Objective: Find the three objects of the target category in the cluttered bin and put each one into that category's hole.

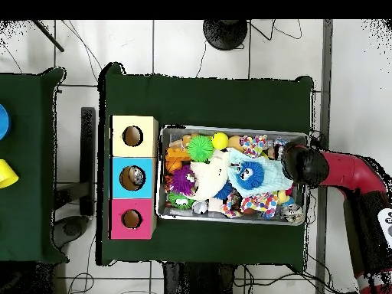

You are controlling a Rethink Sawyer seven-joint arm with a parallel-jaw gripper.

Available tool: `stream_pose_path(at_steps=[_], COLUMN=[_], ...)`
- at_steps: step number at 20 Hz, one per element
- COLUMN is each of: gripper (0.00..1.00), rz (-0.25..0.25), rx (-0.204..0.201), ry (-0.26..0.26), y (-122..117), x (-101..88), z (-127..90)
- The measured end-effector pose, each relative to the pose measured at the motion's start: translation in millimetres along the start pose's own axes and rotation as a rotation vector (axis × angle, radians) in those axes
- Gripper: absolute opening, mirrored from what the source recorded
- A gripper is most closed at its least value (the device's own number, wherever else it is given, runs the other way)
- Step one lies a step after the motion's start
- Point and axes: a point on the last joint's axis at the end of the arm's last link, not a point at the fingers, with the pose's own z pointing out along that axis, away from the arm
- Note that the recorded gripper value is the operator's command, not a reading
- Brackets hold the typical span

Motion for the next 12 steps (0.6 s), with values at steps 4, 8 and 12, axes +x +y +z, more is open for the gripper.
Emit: stream_pose_path(at_steps=[4,8,12], gripper=[1.00,1.00,1.00], rz=[-0.002,0.001,0.008], rx=[0.000,-0.005,-0.009], ry=[-0.007,-0.016,-0.022], y=[0.8,1.8,0.6], x=[-3.4,-7.9,-10.4], z=[-2.8,-5.6,-7.6])
